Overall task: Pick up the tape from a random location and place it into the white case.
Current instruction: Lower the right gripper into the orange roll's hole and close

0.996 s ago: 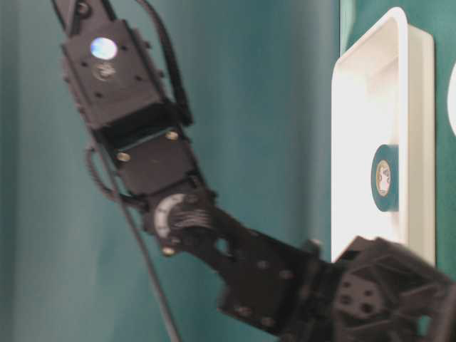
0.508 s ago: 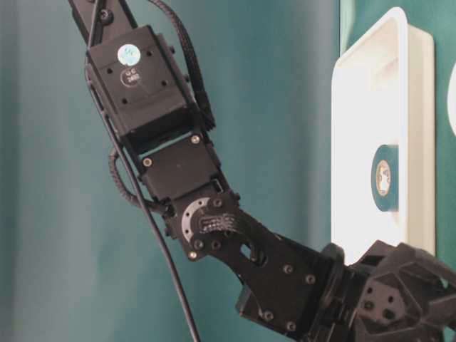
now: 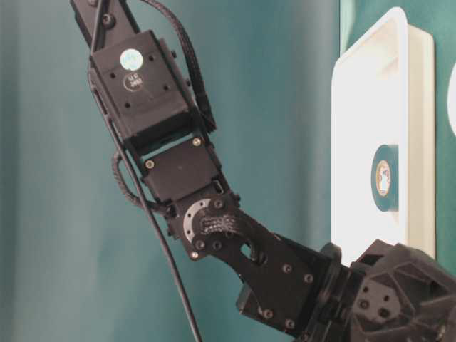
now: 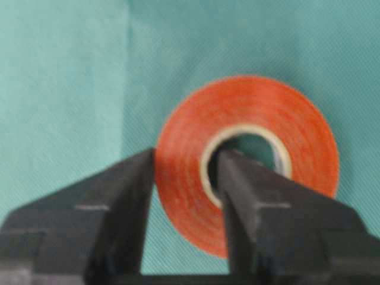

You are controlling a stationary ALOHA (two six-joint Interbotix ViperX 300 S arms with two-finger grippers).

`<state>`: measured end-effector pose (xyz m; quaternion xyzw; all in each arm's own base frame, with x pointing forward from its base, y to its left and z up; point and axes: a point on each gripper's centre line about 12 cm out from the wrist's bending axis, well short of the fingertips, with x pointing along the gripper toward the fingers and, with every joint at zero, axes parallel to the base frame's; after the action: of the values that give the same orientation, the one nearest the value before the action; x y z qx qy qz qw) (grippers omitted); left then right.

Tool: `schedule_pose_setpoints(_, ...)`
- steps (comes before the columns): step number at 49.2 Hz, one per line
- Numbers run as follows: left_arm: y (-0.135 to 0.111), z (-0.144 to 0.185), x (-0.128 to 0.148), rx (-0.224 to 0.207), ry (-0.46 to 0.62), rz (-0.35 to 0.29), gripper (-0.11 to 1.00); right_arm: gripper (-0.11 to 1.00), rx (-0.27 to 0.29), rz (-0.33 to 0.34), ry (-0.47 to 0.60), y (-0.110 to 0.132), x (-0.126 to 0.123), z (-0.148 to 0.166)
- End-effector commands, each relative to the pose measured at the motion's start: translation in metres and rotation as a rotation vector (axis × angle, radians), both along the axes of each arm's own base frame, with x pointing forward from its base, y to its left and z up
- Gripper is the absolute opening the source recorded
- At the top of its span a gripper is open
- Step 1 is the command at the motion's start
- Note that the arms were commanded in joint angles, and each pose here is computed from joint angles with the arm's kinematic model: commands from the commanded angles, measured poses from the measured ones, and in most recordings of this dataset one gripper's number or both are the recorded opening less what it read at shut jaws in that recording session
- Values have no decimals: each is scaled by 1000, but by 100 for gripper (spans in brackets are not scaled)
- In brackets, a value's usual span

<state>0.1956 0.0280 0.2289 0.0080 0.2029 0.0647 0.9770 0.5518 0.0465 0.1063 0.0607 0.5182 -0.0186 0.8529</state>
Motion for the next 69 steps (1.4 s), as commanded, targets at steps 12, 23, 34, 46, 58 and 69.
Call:
schedule_pose_setpoints(12, 1, 4, 2, 0, -11, 4, 97, 32, 1, 1, -34, -1, 3, 15)
schedule_pose_setpoints(23, 1, 4, 2, 0, -9, 4, 97, 32, 3, 3, -40, 0, 3, 21)
schedule_pose_setpoints(34, 1, 5, 2, 1, -14, 4, 97, 32, 1, 6, -63, 0, 1, 48)
schedule_pose_setpoints(46, 1, 4, 2, 0, -12, 4, 97, 32, -2, 13, -109, -1, -3, 89)
schedule_pose_setpoints(58, 1, 4, 2, 0, -11, 4, 97, 32, -14, 13, -156, -4, -10, 136)
schedule_pose_setpoints(69, 1, 4, 2, 0, -12, 2, 97, 32, -33, 15, -150, -6, -17, 168)
